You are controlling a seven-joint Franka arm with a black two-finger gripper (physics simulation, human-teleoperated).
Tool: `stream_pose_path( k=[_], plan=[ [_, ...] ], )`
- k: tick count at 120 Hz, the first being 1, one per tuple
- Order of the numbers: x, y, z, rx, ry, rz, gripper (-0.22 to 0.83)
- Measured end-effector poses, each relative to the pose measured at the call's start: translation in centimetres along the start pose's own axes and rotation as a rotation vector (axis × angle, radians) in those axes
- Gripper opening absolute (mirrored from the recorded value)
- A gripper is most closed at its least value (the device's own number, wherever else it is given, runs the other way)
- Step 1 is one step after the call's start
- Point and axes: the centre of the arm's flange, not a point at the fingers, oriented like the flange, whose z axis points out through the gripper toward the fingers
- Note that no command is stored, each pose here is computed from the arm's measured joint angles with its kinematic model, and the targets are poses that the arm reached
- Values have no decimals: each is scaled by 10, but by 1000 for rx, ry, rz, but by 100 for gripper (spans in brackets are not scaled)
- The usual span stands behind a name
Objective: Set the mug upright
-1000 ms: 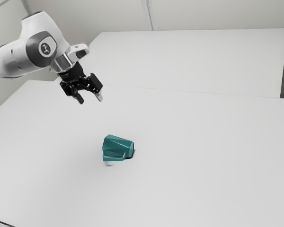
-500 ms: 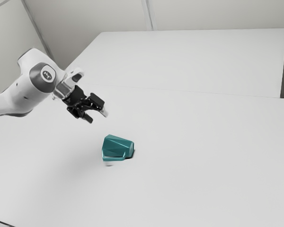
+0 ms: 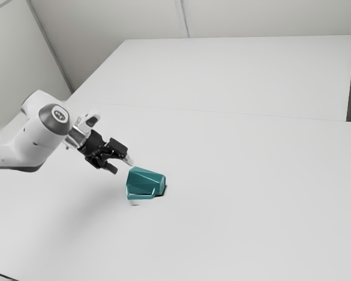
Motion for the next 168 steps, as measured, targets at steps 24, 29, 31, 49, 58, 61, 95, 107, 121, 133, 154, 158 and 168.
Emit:
stream_pose_path(
  k=[24, 29, 31, 49, 58, 61, 95, 107, 121, 133, 154, 158, 168],
  plan=[
    [-10, -6, 11, -13, -15, 22, 62],
    [-11, -7, 14, -27, -11, 18, 62],
    [-12, -8, 15, -32, -10, 16, 62],
    [-13, -13, 22, -56, -1, 23, 62],
    [-13, -15, 25, -59, 1, 30, 62],
    [-13, -16, 26, -60, 1, 32, 62],
    [-13, -25, 34, -124, 45, 30, 62],
    [-13, -29, 39, -146, 56, 32, 62],
    [-14, -32, 44, -171, 66, 36, 62],
    [-14, -34, 48, -191, 75, 42, 62],
    [-16, -40, 57, -211, 82, 55, 62],
    [-16, -40, 59, -213, 83, 58, 62],
    [-16, -41, 61, -219, 87, 69, 62]
  ],
)
